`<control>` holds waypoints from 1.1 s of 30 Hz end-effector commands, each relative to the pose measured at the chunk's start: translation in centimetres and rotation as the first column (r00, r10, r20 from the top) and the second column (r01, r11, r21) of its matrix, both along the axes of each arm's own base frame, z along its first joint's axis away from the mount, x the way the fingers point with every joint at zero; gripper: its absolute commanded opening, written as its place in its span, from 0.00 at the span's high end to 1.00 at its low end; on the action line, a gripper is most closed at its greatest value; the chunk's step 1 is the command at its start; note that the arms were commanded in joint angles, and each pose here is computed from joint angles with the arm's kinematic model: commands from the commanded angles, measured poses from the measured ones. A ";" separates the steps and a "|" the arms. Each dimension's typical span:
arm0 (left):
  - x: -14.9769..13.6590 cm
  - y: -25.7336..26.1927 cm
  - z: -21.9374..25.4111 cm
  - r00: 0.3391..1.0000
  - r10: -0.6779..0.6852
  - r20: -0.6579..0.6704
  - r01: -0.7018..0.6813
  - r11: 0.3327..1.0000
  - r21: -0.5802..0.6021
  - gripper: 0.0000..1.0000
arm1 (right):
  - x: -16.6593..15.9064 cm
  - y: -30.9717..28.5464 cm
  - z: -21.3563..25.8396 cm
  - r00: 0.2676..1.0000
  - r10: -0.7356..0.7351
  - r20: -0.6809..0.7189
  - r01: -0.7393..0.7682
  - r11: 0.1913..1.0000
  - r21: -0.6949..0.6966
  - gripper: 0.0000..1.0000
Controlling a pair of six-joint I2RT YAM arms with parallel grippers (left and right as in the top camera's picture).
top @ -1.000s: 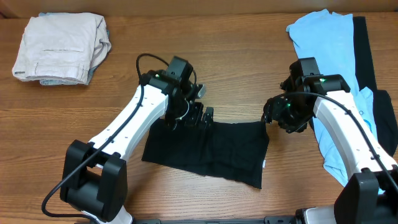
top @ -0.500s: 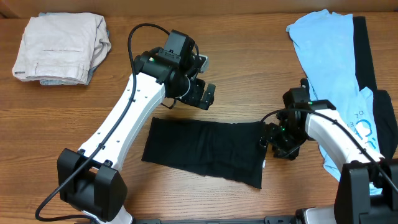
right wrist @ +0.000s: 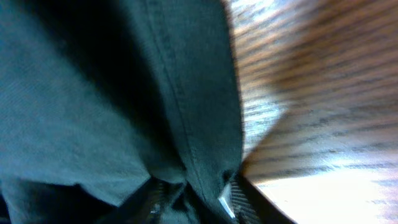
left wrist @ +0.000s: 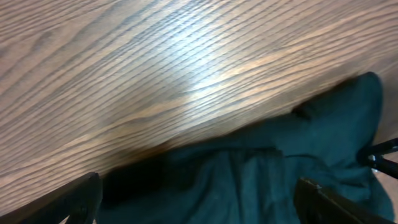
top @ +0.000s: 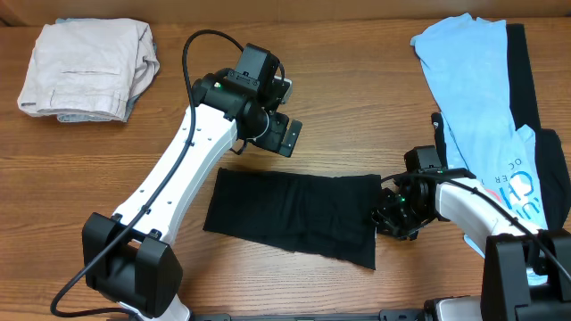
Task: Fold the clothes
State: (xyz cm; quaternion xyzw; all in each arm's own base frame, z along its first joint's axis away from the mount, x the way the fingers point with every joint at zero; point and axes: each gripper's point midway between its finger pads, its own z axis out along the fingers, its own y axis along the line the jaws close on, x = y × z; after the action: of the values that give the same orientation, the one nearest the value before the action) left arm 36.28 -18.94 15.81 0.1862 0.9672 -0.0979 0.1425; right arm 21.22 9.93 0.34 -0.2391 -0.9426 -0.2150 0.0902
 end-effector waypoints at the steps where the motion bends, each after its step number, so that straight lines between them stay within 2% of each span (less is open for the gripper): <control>1: 1.0 1.1 0.4 0.999 0.006 0.045 -0.009 0.998 0.058 0.00 | -0.3 0.7 -0.4 1.000 0.010 -0.003 -0.010 1.000 0.019 0.75; 2: 1.1 1.2 0.4 0.999 0.008 0.047 -0.011 0.998 0.064 0.00 | -0.2 0.7 -0.4 1.000 0.015 0.004 -0.015 1.000 0.017 0.87; 4: 1.1 1.3 0.4 0.999 0.010 0.048 -0.013 0.998 0.069 0.00 | 0.0 0.7 -0.5 1.000 0.018 0.016 -0.018 1.000 0.008 0.96; 9: 1.4 2.9 0.3 0.997 0.042 0.059 -0.050 0.990 0.129 0.00 | 1.5 -1.3 0.0 0.999 -0.024 0.038 0.025 0.999 -0.043 0.96; 14: 2.2 6.1 0.1 0.991 0.121 0.049 -0.127 0.981 0.144 0.00 | 3.9 -4.7 2.8 0.996 -0.028 0.091 0.032 0.999 -0.044 0.96; 24: 2.9 17.7 -0.1 0.928 0.371 0.041 -0.368 0.892 0.262 0.00 | 8.5 -10.1 11.7 0.965 0.044 0.258 -0.024 0.997 -0.078 0.96; 27: 2.9 19.8 -0.1 0.906 0.421 0.040 -0.417 0.871 0.261 0.00 | 9.8 -9.1 14.7 0.948 0.088 0.306 -0.063 0.994 -0.092 0.96; 29: 2.9 21.2 -0.1 0.890 0.454 0.042 -0.448 0.855 0.261 0.00 | 10.7 -6.3 17.4 0.919 0.175 0.354 -0.147 0.984 -0.105 0.96; 33: 2.9 21.7 -0.1 0.884 0.465 0.042 -0.459 0.849 0.260 0.00 | 10.5 -2.2 18.1 0.902 0.258 0.346 -0.220 0.965 -0.146 0.96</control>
State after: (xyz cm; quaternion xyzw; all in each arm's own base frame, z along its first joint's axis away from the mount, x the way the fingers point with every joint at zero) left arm 38.65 2.17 15.20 -0.0409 0.9905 0.0580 0.1175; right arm 31.65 4.71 17.48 -0.1179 -0.9700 -0.2021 -0.0656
